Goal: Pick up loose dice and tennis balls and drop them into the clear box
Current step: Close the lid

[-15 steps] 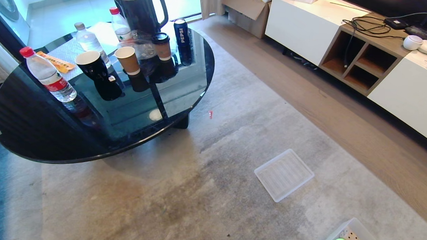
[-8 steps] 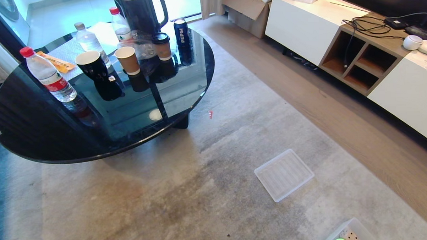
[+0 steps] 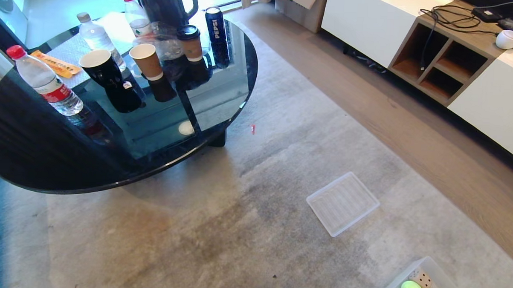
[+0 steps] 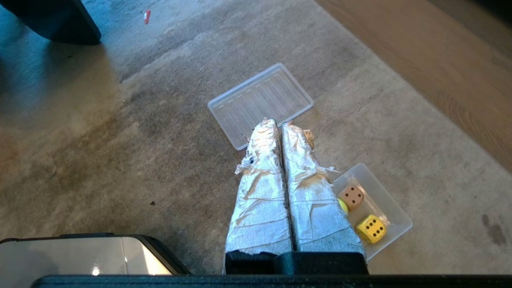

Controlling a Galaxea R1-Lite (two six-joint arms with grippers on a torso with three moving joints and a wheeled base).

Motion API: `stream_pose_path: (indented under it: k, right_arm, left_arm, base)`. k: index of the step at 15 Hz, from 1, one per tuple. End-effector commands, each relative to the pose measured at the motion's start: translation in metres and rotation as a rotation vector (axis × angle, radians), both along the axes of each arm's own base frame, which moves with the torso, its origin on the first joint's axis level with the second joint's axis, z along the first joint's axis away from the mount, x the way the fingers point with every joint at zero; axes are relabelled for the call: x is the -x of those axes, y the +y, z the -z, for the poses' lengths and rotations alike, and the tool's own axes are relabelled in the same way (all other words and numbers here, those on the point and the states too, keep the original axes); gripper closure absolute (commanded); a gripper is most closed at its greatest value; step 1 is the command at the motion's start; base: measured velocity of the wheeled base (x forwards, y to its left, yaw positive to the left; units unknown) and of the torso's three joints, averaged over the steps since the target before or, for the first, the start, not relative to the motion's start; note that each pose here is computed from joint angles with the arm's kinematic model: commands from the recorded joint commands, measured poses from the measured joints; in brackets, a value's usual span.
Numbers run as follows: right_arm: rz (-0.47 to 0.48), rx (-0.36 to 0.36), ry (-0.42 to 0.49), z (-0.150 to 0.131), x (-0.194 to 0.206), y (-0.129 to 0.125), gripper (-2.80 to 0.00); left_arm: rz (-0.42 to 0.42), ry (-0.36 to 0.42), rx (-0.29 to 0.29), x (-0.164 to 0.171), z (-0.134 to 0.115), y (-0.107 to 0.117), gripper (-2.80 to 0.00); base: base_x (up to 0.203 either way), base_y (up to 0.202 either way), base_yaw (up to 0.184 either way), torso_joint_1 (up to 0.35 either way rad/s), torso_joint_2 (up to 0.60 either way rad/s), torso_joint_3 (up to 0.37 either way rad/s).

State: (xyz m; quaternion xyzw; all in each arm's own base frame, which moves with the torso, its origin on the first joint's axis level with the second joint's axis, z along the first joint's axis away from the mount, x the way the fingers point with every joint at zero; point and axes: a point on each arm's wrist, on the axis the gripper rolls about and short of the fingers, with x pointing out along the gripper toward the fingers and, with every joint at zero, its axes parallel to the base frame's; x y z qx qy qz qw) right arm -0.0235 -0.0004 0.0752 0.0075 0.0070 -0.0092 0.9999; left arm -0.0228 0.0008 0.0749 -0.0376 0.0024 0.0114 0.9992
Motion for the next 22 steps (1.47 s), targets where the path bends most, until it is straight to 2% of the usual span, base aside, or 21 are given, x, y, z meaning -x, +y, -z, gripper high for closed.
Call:
stream_pose_path:
  k: [1, 22]
  right_arm:
    - [0.000, 0.000, 0.001, 0.0004, -0.0001, 0.0000, 0.00]
    - [0.000, 0.000, 0.000, 0.0000, 0.0000, 0.0000, 0.00]
  left_arm:
    - [0.000, 0.000, 0.003, 0.0000, 0.0000, 0.0000, 0.00]
    - [0.000, 0.000, 0.000, 0.0000, 0.0000, 0.0000, 0.00]
  base:
    - [0.000, 0.000, 0.000, 0.000, 0.00, -0.188]
    - [0.000, 0.000, 0.000, 0.003, 0.00, -0.197]
